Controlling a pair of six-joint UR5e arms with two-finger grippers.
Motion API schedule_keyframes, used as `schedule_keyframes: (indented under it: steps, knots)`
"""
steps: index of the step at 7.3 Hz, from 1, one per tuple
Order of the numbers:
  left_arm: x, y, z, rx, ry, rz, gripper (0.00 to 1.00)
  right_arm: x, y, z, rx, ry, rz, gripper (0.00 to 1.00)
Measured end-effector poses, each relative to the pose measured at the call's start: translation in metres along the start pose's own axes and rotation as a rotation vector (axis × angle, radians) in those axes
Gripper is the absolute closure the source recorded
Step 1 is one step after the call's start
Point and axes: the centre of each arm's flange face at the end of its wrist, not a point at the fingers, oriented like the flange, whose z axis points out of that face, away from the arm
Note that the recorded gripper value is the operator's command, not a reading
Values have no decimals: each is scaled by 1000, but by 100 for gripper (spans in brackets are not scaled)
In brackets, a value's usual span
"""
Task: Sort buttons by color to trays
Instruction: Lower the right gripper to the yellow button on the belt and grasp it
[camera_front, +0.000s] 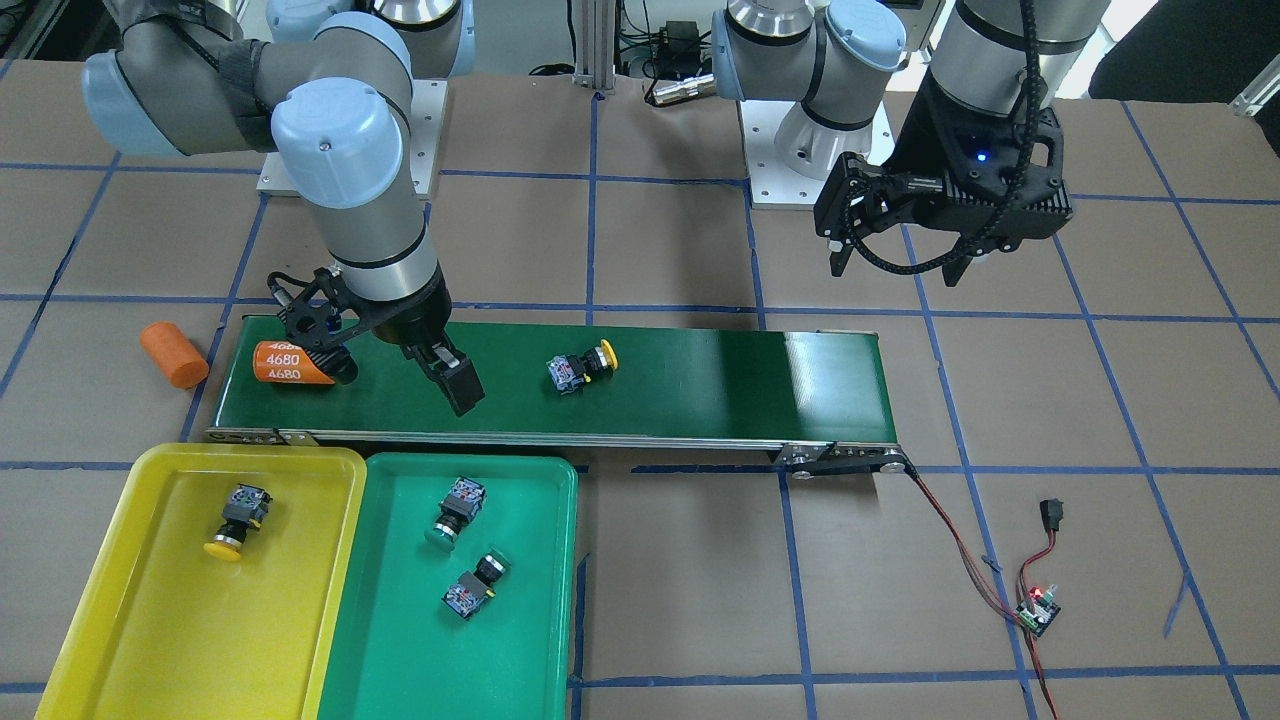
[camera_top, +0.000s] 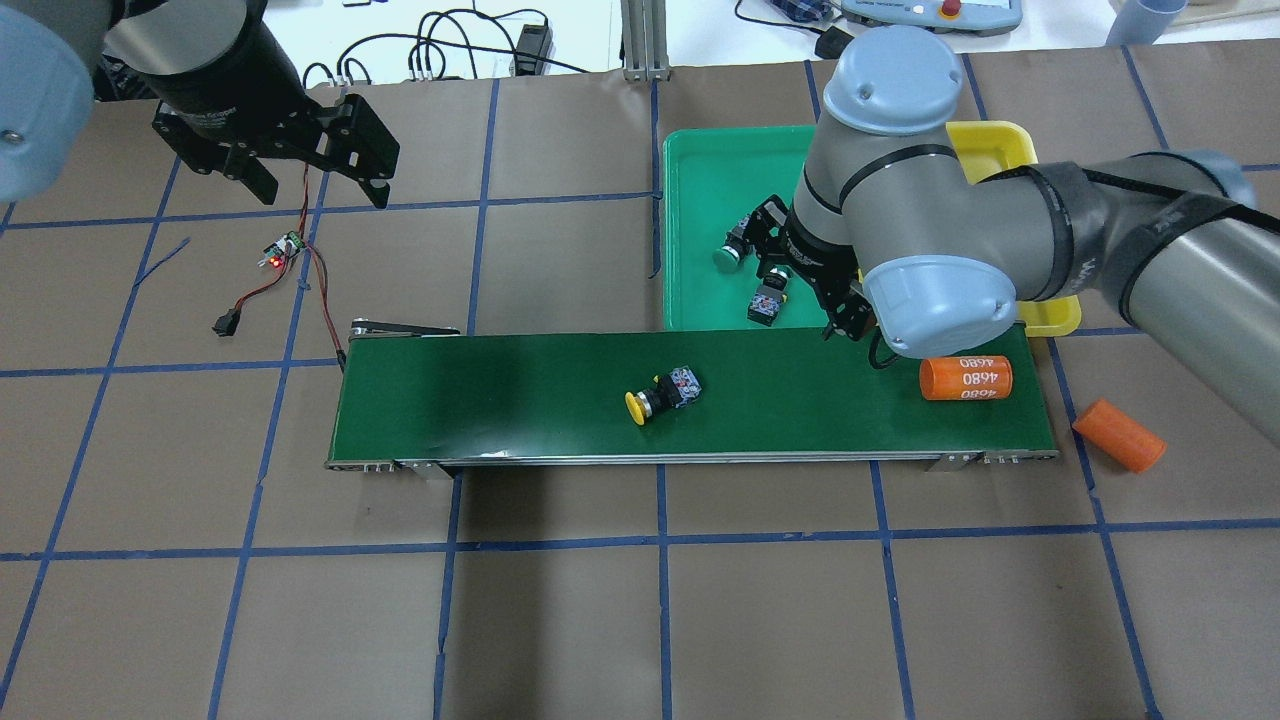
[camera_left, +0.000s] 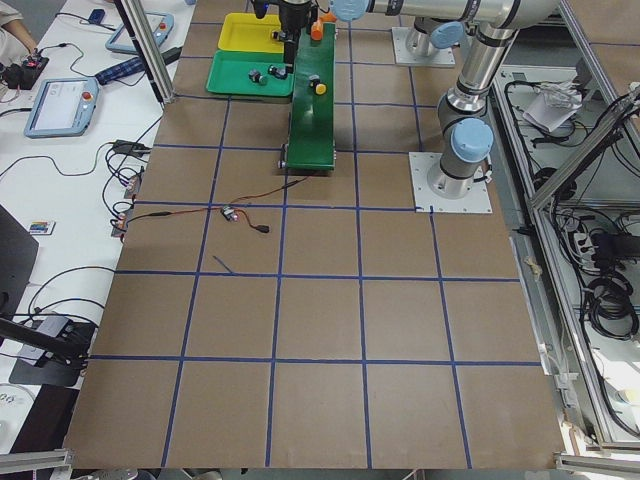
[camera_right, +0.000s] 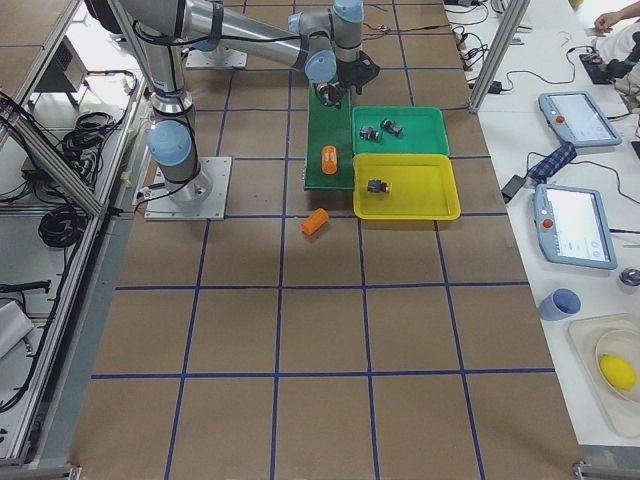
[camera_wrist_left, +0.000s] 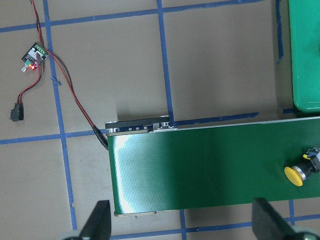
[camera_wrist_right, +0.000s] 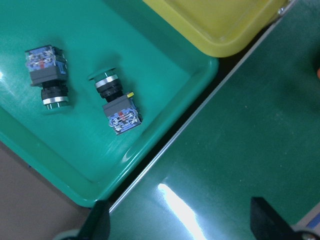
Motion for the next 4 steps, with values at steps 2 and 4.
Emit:
schedule_keyframes:
  steps: [2, 4]
  knots:
    - [0, 0, 0, -1, 0, 1, 0, -9, 35, 23, -24, 23, 1, 0]
    - [0, 0, 0, 0, 0, 2, 0, -22, 66, 53, -31, 46, -23, 0]
